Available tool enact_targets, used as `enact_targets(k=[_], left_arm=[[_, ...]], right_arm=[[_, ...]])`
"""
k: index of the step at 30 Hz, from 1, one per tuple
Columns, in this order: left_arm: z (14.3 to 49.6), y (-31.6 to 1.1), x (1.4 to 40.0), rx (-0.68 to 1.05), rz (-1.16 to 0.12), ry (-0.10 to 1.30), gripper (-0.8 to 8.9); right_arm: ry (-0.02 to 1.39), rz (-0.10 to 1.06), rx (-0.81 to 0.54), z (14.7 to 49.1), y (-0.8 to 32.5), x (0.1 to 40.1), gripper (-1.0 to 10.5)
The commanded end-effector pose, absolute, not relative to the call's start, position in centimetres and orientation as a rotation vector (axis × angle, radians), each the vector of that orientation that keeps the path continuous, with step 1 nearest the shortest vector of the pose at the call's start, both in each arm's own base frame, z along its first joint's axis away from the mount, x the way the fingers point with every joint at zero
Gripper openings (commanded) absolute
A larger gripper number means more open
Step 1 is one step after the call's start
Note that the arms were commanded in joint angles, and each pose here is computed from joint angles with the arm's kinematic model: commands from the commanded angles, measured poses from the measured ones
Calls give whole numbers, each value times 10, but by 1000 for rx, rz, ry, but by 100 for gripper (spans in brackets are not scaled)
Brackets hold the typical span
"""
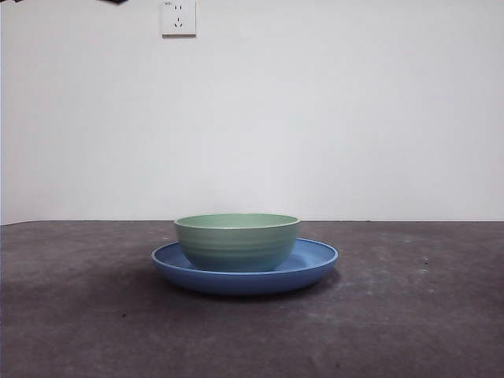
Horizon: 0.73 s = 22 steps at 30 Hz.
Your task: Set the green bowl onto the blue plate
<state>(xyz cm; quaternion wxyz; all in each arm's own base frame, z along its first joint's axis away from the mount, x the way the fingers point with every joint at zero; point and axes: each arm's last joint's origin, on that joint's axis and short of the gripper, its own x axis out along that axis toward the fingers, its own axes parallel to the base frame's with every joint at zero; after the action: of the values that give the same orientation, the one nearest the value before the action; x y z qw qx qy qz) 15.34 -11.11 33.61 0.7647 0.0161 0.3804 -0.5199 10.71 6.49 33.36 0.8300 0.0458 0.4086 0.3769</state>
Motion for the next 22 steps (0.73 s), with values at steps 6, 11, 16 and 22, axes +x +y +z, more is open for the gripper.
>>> enact_targets(k=[6,11,16,22], left_arm=[[338,-113,155,47,-1145,812,9],[338,-113,155,47,-1145,811,9],[338,-113,155,47,-1145,811,9],[338,-113,155,47,-1145,811,9]], right_arm=[[820,813,83,340,67,109,6],[806,815,84,341,67,110,6],[807,815,84,341,67,110,6],[806,815,83,341,67,110,6]])
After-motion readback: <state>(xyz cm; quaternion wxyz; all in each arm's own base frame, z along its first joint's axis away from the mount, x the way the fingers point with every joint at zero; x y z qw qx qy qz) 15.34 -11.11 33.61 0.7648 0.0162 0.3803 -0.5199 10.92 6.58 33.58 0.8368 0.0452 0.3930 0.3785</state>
